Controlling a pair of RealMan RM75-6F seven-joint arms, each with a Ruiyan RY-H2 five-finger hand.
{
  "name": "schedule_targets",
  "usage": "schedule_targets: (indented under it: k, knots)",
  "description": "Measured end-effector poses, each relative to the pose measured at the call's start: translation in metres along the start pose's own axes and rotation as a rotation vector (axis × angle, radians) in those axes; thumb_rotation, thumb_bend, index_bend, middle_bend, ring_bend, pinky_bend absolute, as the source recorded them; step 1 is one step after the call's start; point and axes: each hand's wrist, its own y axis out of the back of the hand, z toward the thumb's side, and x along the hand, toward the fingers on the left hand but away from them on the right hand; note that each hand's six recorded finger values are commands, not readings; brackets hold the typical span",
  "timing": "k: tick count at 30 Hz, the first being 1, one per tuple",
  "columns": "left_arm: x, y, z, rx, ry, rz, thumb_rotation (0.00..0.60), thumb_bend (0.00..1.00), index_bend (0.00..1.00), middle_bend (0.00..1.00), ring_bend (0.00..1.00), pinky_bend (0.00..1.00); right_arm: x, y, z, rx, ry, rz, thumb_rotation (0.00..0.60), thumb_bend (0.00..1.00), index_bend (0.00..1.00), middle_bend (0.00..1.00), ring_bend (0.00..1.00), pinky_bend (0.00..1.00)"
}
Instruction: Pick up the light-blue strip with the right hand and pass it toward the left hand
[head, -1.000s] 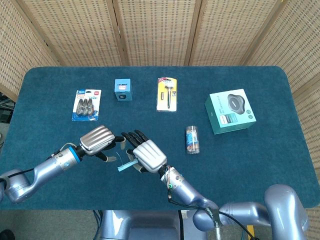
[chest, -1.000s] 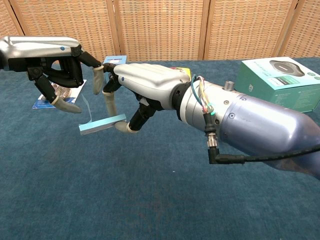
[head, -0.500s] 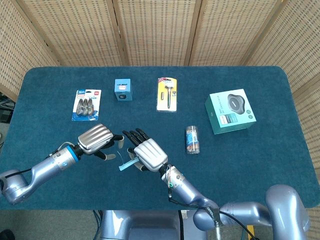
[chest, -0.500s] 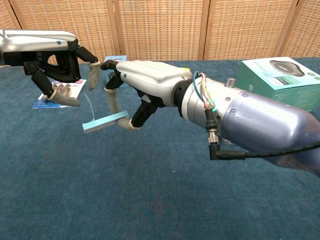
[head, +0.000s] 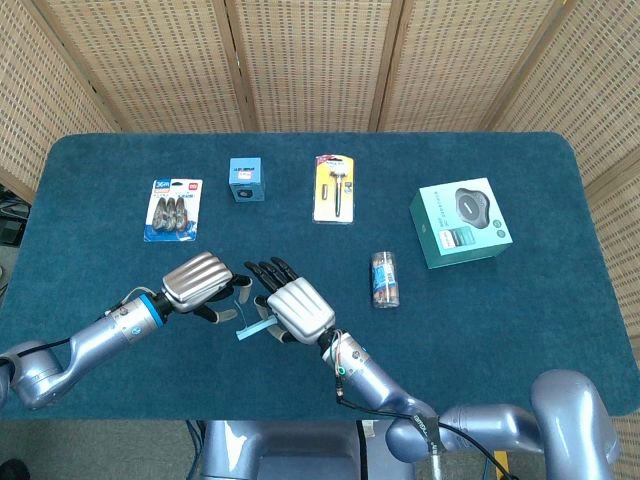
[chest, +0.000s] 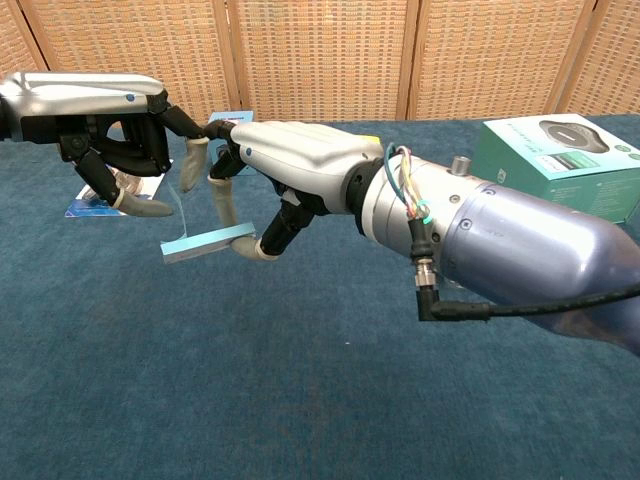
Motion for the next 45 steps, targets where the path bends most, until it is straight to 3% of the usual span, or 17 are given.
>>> schedule_targets:
  k: [13,23,34,45]
  knots:
    - [0.002,-0.003,0.001,-0.017,-0.001,-0.007,0.600,0.37,0.62,0.98,0.97,1.00,0.001,0.000,-0.004,0.005,-0.007,-0.001,0.600,0.54,0.64,0.00,0.00,0.00]
    - [0.006,-0.004,0.003,-0.011,-0.002,-0.004,0.600,0.52,0.68,0.98,0.97,1.00,0.001,0.003,-0.004,0.004,-0.007,-0.003,0.600,0.54,0.64,0.00,0.00,0.00]
    - [0.006,-0.003,0.001,-0.010,0.012,-0.001,0.600,0.68,0.83,0.98,0.97,1.00,0.002,0.005,-0.012,0.013,-0.022,-0.010,0.600,0.54,0.64,0.00,0.00,0.00]
    - [-0.005,0.003,-0.015,0.005,0.053,0.013,0.600,0.71,0.84,0.98,0.97,1.00,0.001,0.007,-0.030,0.042,-0.060,-0.023,0.600,0.54,0.64,0.00,0.00,0.00]
